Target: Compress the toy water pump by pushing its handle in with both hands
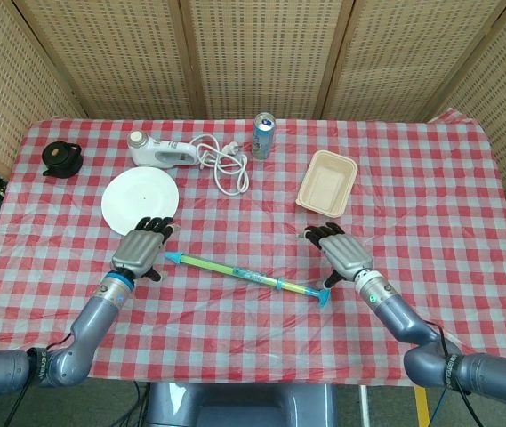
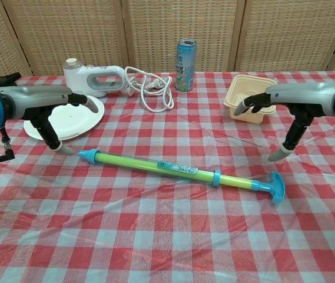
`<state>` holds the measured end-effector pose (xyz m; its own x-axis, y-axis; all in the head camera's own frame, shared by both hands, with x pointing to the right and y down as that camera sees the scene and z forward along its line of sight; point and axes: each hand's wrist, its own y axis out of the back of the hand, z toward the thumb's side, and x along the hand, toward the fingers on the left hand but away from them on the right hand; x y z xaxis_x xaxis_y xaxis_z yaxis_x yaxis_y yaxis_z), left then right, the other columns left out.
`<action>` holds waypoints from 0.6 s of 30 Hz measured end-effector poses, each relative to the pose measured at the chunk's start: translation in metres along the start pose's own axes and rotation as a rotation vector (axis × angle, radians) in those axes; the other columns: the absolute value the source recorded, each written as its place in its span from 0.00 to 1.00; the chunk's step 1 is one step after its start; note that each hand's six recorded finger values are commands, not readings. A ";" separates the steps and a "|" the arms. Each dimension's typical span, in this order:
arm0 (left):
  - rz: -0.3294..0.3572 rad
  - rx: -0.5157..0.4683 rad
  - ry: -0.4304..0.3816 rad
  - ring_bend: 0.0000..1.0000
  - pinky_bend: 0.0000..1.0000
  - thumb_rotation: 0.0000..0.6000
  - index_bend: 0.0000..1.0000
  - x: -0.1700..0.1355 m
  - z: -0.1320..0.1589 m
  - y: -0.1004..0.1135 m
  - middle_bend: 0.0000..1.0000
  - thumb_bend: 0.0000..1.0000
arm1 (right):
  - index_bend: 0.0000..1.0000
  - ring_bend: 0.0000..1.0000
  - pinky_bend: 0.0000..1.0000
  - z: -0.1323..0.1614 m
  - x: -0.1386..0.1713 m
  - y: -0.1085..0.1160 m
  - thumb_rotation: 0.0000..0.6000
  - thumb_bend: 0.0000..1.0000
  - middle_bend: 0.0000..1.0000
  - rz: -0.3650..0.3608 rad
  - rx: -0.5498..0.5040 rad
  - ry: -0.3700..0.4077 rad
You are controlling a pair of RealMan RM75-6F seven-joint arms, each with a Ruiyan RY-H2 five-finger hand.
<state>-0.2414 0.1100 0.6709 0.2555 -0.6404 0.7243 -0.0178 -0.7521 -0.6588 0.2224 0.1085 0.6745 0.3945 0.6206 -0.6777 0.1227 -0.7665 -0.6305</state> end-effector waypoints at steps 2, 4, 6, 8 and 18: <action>0.003 -0.005 -0.004 0.00 0.00 1.00 0.11 -0.002 -0.001 0.000 0.00 0.22 | 0.14 0.03 0.00 -0.004 0.002 -0.001 1.00 0.24 0.07 -0.004 0.001 -0.013; 0.010 -0.009 -0.009 0.00 0.00 1.00 0.11 -0.005 -0.002 0.000 0.00 0.22 | 0.13 0.00 0.00 -0.007 0.004 -0.002 1.00 0.24 0.04 -0.010 0.001 -0.023; 0.024 -0.013 -0.016 0.00 0.00 1.00 0.11 -0.008 -0.003 0.001 0.00 0.22 | 0.12 0.00 0.00 -0.010 0.007 -0.002 1.00 0.24 0.01 -0.019 0.008 -0.031; 0.044 -0.016 -0.023 0.00 0.00 1.00 0.10 -0.012 -0.004 0.002 0.00 0.22 | 0.11 0.00 0.00 -0.012 0.010 0.000 1.00 0.24 0.00 -0.030 0.017 -0.036; 0.260 0.042 -0.019 0.00 0.00 1.00 0.00 -0.051 -0.032 0.015 0.00 0.22 | 0.00 0.00 0.00 -0.027 0.043 0.014 1.00 0.18 0.00 -0.220 0.121 -0.057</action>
<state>-0.2858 0.1259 0.6309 0.2658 -0.8082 0.5254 -0.0451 -0.5549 -0.8307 0.2654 0.1200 0.6467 0.3180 0.7813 -0.5371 0.0892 -0.5887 -0.8034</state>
